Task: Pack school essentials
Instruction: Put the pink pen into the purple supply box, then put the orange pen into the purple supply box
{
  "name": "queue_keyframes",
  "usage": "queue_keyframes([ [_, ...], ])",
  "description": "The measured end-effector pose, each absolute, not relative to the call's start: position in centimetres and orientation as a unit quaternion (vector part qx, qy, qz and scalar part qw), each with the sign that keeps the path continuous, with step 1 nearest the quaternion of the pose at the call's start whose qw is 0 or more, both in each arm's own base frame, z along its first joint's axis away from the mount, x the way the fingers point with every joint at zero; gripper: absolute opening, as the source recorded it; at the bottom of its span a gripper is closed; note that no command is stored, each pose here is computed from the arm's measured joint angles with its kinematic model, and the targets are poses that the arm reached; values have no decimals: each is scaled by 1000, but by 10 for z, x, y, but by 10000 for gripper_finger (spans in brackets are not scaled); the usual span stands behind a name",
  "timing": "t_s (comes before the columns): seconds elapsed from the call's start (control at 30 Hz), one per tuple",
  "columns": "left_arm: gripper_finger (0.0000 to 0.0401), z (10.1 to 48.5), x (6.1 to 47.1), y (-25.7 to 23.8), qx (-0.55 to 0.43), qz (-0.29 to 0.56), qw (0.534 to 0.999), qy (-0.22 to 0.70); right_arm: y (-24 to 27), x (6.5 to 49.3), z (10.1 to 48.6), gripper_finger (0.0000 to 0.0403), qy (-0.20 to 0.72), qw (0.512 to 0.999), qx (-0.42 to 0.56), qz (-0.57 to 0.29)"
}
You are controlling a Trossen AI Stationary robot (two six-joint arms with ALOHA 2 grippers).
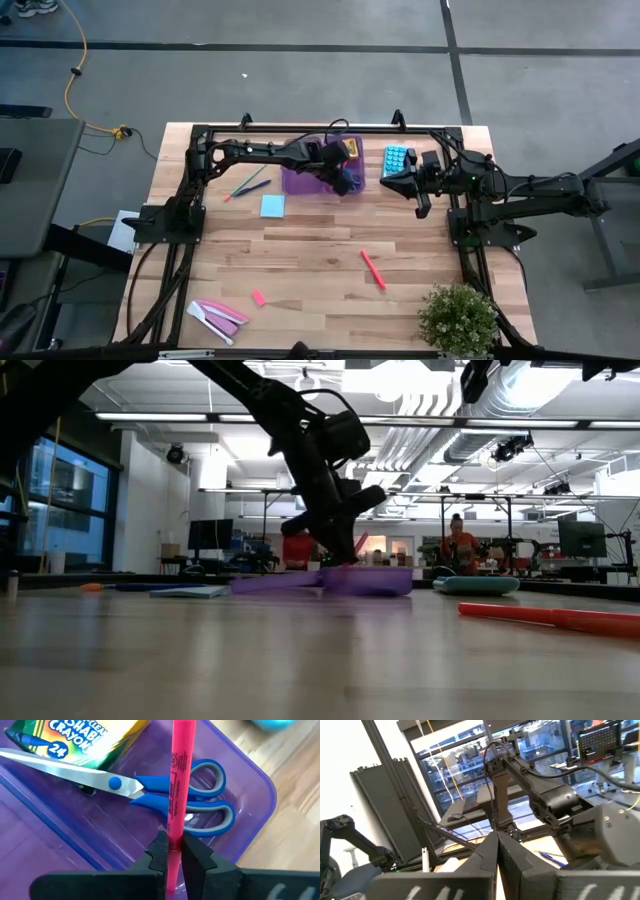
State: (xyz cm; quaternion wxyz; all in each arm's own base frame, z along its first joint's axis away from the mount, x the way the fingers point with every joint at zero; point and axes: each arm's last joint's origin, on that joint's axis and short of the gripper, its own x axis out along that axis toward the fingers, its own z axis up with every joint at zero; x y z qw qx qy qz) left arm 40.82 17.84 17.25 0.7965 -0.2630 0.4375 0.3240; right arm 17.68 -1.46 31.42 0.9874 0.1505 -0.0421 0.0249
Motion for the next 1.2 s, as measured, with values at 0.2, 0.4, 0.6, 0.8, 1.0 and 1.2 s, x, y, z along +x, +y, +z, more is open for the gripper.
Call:
queue_keyframes([
  [0.2, 21, 172, 407, 178, -254, 325, 793, 448, -15, 177, 314, 0, -44, 988, 149, 14],
  [0.4, 41, 172, 407, 178, -247, 322, 796, 449, -15, 177, 314, 0, -44, 987, 151, 12],
  [0.6, 81, 172, 407, 178, -241, 318, 798, 451, -15, 177, 314, 0, -42, 988, 151, 12],
  [0.8, 122, 172, 407, 178, -241, 319, 798, 451, -15, 177, 314, 0, -41, 988, 151, 12],
  [1.0, 154, 194, 409, 185, -237, 289, 804, 463, -15, 177, 313, 0, -41, 988, 151, 12],
  [1.2, 168, 247, 407, 189, -201, 280, 824, 450, -15, 177, 313, 0, -41, 988, 149, 12],
])
